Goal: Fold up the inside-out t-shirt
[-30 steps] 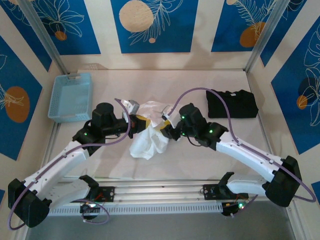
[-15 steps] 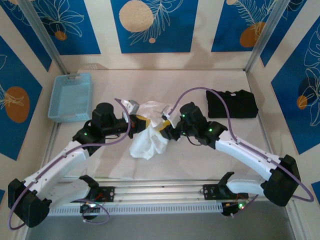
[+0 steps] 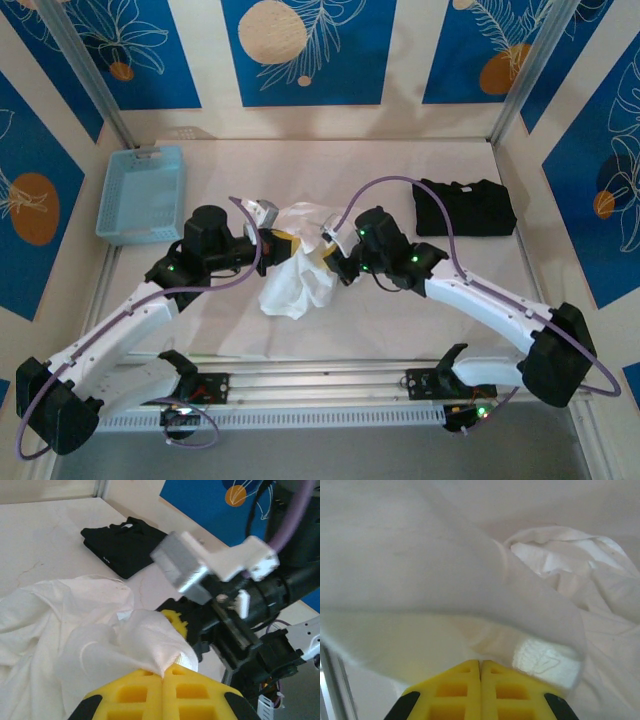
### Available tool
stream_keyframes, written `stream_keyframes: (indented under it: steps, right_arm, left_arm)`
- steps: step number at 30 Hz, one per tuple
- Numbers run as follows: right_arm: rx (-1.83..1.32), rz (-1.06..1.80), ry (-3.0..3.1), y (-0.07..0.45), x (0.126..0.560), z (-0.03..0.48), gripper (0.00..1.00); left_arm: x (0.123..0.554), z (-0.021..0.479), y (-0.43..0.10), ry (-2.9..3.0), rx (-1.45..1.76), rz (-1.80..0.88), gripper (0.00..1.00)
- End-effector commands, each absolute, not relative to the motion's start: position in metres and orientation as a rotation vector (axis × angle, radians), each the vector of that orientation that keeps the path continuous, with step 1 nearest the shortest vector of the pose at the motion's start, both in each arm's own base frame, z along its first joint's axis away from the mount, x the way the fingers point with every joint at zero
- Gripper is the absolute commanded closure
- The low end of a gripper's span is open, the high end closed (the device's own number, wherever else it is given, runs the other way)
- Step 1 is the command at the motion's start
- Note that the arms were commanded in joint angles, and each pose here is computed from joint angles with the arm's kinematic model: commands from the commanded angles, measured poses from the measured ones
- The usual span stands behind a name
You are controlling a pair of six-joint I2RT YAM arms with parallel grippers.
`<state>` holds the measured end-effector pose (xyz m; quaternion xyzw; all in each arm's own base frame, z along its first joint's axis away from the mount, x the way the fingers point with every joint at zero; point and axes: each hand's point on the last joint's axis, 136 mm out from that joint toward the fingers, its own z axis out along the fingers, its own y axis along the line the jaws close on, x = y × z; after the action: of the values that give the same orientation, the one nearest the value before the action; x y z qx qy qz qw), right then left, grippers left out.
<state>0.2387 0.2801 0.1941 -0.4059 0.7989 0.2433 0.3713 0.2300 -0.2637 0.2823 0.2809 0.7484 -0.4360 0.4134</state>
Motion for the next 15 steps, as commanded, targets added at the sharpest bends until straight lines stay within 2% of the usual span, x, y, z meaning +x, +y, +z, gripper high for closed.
stream_keyframes:
  steps: [1,7,15]
  right_arm:
    - [-1.038,0.765,1.954,0.278,0.219,0.227,1.00]
    - [-1.065,1.056,1.819,0.266,0.176,0.262,1.00]
    - [-1.121,1.212,1.819,0.272,0.151,0.238,1.00]
  left_arm:
    - [0.246,0.284,-0.253,1.904,0.629,-1.005,1.00]
    - [0.275,0.268,-0.238,1.983,0.477,-0.928,1.00]
    - [0.286,0.265,-0.235,1.989,0.442,-0.945,1.00]
